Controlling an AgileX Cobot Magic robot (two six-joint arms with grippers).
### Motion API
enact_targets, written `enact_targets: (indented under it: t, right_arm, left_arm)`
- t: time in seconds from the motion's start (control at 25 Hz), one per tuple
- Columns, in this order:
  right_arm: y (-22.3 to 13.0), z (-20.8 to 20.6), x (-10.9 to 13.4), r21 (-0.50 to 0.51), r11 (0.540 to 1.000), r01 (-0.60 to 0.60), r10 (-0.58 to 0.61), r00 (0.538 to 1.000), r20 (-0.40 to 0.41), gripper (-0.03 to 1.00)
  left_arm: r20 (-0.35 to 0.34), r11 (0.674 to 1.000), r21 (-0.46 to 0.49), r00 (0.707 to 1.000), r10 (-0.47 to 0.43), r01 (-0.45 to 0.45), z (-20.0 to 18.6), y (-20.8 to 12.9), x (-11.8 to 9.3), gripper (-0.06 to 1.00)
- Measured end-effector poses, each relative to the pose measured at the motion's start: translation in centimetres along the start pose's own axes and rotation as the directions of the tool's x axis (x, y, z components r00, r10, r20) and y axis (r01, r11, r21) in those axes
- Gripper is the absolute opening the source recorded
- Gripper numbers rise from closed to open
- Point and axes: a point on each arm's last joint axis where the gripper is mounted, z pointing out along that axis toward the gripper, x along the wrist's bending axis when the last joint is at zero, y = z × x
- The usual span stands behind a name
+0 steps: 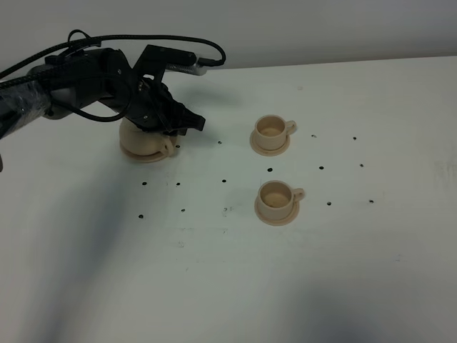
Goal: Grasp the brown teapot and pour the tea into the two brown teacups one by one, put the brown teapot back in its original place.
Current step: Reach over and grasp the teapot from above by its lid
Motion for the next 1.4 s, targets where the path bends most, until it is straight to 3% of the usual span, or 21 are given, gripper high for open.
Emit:
enact_targets:
  t: [0.56,0.92,1.4]
  right_arm:
    - [0.0,0.0,0.0,0.0,1.0,0.0,0.0,1.0,0.0,0.31]
    - [0.0,0.0,0.0,0.0,1.0,0.0,0.0,1.0,0.0,0.31]
    - [0.0,0.0,0.0,0.0,1.0,-0.001,0.001,1.0,0.0,0.31]
  left_arm:
    - [0.035,0.998,-0.057,0.999,-0.02,0.022,-1.1,1.2,-0.8,0.28]
    - [0.058,1.0,-0.027,0.998,0.009,-0.008,-1.0,1.1,-2.3,0.28]
    - [0.045,0.998,0.045,0.998,0.048,-0.05,-0.5,-0.3,-2.3,0.28]
